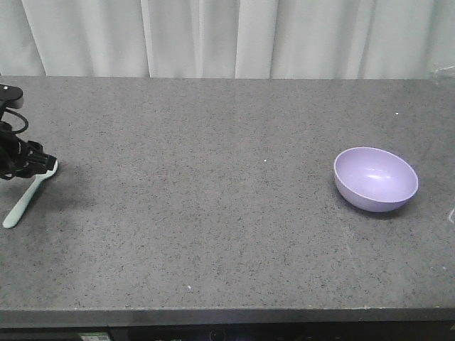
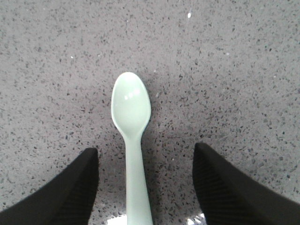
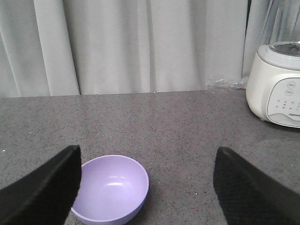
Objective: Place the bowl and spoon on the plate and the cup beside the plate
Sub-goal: 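Close the left gripper on the mint spoon handle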
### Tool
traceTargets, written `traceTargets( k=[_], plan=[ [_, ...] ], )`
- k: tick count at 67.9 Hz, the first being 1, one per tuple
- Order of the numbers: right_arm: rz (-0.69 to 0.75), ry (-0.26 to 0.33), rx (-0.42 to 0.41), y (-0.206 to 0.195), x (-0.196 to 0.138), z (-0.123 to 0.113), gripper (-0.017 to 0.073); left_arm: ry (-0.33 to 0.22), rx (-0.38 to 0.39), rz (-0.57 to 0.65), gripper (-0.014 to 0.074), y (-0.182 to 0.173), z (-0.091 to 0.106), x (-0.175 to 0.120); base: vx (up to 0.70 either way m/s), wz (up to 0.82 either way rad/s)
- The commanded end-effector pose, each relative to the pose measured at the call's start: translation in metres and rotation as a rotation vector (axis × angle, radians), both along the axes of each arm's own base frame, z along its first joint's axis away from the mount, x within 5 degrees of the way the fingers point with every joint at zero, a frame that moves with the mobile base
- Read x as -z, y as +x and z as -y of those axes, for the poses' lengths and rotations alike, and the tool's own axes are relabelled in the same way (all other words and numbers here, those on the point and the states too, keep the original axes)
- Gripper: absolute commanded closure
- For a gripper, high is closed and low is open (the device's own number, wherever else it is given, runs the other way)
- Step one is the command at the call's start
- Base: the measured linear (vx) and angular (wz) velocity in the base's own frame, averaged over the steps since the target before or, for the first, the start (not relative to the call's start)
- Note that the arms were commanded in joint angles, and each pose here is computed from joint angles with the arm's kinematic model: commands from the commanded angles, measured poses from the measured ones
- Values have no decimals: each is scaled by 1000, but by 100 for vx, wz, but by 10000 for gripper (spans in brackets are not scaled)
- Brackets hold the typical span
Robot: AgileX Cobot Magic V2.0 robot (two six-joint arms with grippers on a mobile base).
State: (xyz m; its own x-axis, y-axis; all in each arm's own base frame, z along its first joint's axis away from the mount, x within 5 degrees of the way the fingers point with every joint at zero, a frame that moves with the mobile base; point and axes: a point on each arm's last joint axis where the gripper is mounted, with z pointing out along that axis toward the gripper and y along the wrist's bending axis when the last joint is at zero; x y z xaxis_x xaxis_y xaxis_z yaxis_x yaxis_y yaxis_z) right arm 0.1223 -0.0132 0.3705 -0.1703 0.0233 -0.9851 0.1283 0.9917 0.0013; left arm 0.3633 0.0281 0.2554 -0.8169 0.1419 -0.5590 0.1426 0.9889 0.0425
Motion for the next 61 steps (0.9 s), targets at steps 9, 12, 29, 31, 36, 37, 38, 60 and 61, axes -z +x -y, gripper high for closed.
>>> traceTargets(
  k=[9,12,29,31,36,37,38,60,61],
  plan=[
    [78,-21,-5,0,-15,0,-10,-3,-14,78,161,3,-1,-18,0,0],
    [75,-22,-4,0,-15,0,-10,-4,-14,68,161,4,-1,-16,0,0],
    [59,-20,-1,0,-13,0,-10,-5,-12,26,161,8,-1,-2,0,0],
    [59,-21,0,0,-13,0,-10,-6,-12,22,161,9,-1,-1,0,0],
    [59,-21,0,0,-13,0,-10,-9,-11,11,161,10,-1,0,0,0],
    [59,-21,0,0,-13,0,-10,-10,-13,8,161,10,-1,1,0,0],
    [59,-21,0,0,-13,0,-10,-12,-14,3,161,11,-1,1,0,0],
    [59,-21,0,0,-13,0,-10,-17,-48,-90,161,27,-5,-11,0,0],
    [59,-21,0,0,-13,0,-10,-13,-47,-98,161,27,-5,-11,0,0]
  ],
)
